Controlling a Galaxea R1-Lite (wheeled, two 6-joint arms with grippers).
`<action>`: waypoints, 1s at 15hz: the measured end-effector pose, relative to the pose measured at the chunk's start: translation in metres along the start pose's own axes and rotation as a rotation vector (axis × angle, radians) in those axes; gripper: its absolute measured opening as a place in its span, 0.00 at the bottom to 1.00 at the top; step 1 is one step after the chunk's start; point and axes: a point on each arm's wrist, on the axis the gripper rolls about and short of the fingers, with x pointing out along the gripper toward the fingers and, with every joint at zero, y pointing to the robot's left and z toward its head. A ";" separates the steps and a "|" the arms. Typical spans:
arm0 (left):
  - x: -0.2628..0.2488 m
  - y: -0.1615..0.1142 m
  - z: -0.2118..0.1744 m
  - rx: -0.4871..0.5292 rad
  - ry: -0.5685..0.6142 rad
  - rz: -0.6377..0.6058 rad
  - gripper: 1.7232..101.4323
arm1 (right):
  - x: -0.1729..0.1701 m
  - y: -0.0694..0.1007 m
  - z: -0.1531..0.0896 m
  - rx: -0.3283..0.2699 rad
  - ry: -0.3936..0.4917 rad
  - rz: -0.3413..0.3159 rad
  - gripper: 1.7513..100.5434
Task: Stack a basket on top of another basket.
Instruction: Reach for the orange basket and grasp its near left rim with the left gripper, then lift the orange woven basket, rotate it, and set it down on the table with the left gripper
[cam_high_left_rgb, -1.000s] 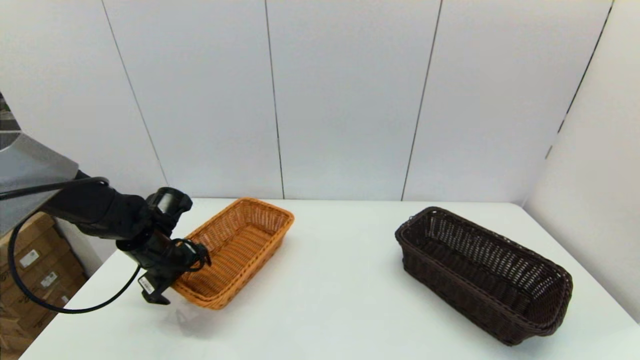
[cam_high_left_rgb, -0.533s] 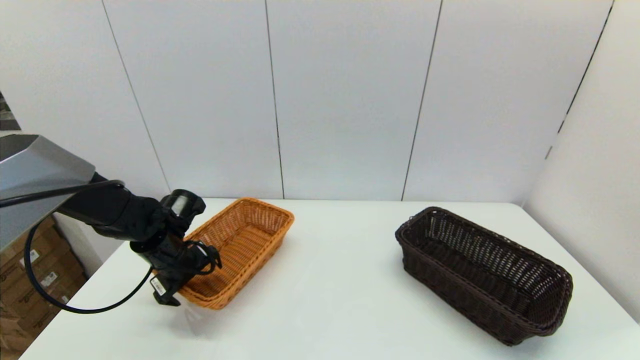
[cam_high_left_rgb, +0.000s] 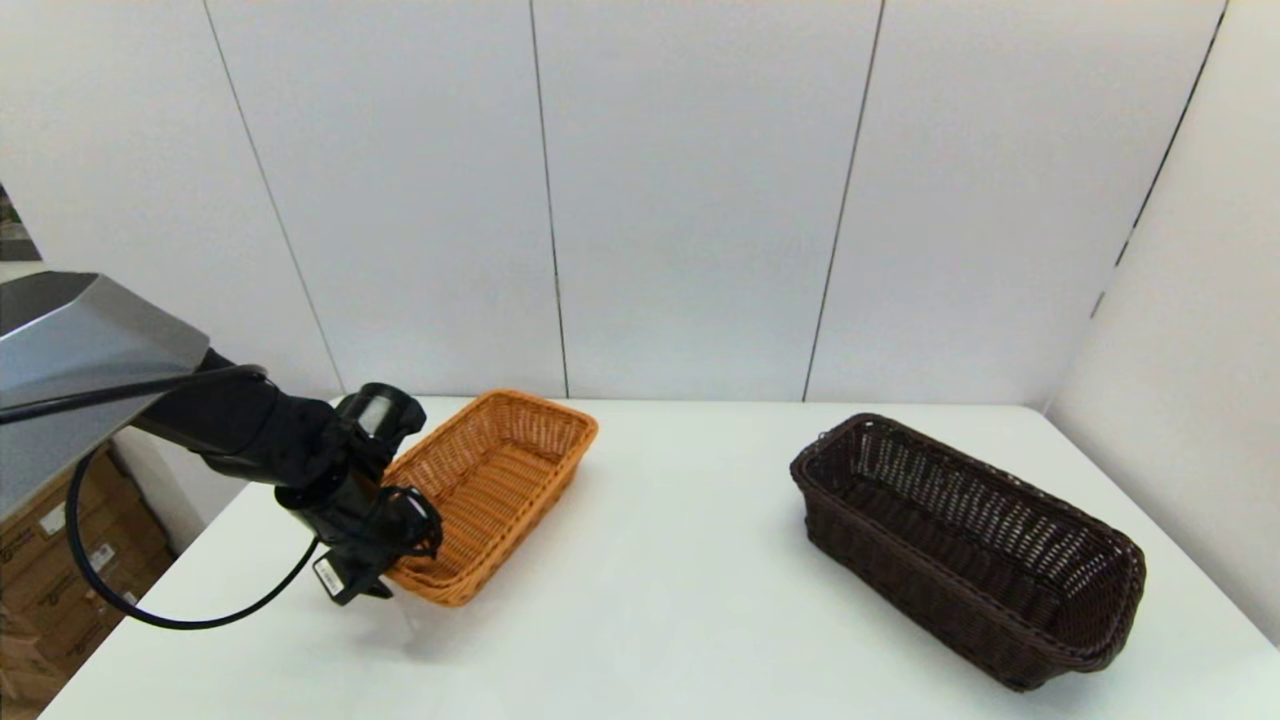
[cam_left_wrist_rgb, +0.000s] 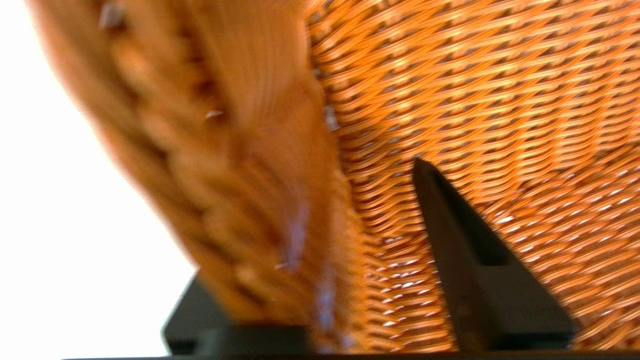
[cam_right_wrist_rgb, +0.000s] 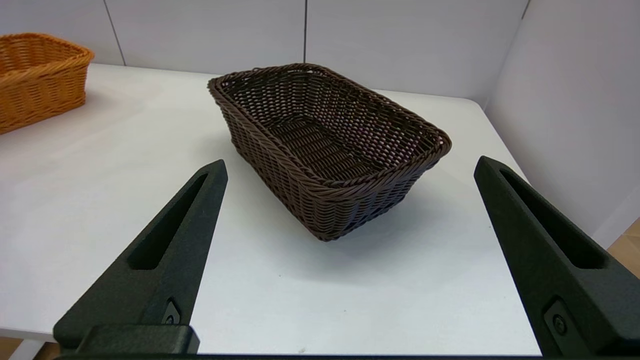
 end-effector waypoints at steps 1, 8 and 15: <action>0.000 0.000 0.000 0.001 0.001 0.002 0.42 | 0.000 0.000 0.000 0.000 0.000 0.000 0.97; -0.008 -0.001 -0.001 0.008 0.003 -0.025 0.14 | 0.000 0.000 0.000 0.000 0.000 0.000 0.97; -0.044 -0.005 -0.003 0.255 0.031 -0.186 0.13 | 0.000 0.000 0.000 0.000 0.000 0.000 0.97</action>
